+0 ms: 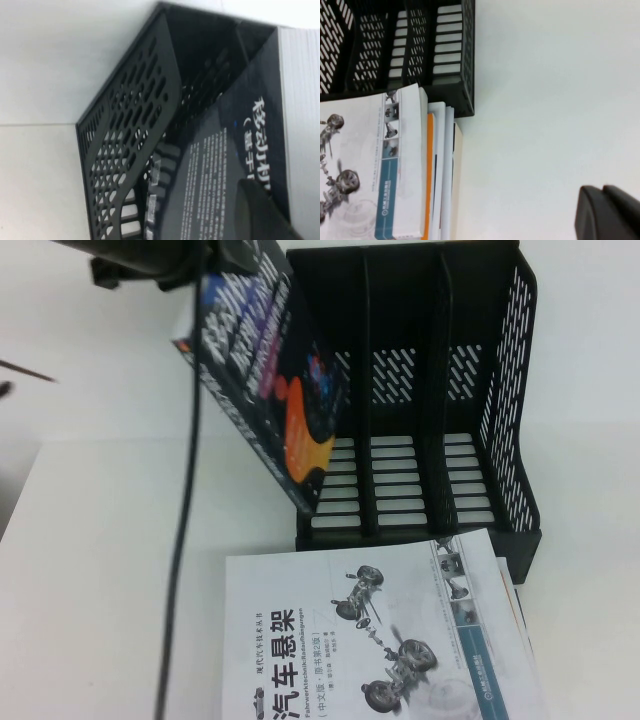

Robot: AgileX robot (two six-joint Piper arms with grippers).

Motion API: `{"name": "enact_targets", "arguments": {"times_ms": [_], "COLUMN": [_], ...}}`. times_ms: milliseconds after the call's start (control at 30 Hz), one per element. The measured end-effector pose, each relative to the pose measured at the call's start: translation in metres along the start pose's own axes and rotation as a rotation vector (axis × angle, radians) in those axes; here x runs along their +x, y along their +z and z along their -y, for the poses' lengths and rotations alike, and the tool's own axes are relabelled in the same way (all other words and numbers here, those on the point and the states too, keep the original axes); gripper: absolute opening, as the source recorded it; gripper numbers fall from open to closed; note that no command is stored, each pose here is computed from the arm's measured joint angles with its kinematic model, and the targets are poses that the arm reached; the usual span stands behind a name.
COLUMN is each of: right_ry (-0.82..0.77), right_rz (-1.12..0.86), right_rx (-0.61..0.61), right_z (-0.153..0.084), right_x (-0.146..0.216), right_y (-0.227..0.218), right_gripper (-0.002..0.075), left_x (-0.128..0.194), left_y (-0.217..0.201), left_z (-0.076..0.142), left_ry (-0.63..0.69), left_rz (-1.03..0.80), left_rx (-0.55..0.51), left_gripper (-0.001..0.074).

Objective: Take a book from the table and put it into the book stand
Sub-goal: Place the book on the book shelf

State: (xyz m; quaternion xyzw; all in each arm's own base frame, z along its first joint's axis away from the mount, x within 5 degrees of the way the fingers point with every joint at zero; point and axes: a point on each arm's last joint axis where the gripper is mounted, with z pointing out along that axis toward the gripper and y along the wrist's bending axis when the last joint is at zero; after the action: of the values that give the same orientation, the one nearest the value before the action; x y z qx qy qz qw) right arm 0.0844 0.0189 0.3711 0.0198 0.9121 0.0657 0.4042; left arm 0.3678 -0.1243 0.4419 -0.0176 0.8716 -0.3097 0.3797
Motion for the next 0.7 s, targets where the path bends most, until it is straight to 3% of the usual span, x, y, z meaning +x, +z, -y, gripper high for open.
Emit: {"name": "enact_targets", "arguments": {"times_ms": [267,700], "right_ry": [0.005,0.015], "right_rz": [-0.006,0.014], "right_rx": [-0.005,-0.042], "right_z": [-0.001,-0.004], "right_x": [0.001,-0.001], "right_y": [0.001,0.001], "right_gripper": [-0.0003,-0.0003], "left_x": [0.003,0.006], "left_y": [0.022,0.046], "left_z": [-0.005,-0.016], "left_ry": [-0.077,-0.094], "left_rz": [-0.018,-0.041], "left_rx": [-0.003,-0.04], "left_gripper": [0.0113,0.0113]}}
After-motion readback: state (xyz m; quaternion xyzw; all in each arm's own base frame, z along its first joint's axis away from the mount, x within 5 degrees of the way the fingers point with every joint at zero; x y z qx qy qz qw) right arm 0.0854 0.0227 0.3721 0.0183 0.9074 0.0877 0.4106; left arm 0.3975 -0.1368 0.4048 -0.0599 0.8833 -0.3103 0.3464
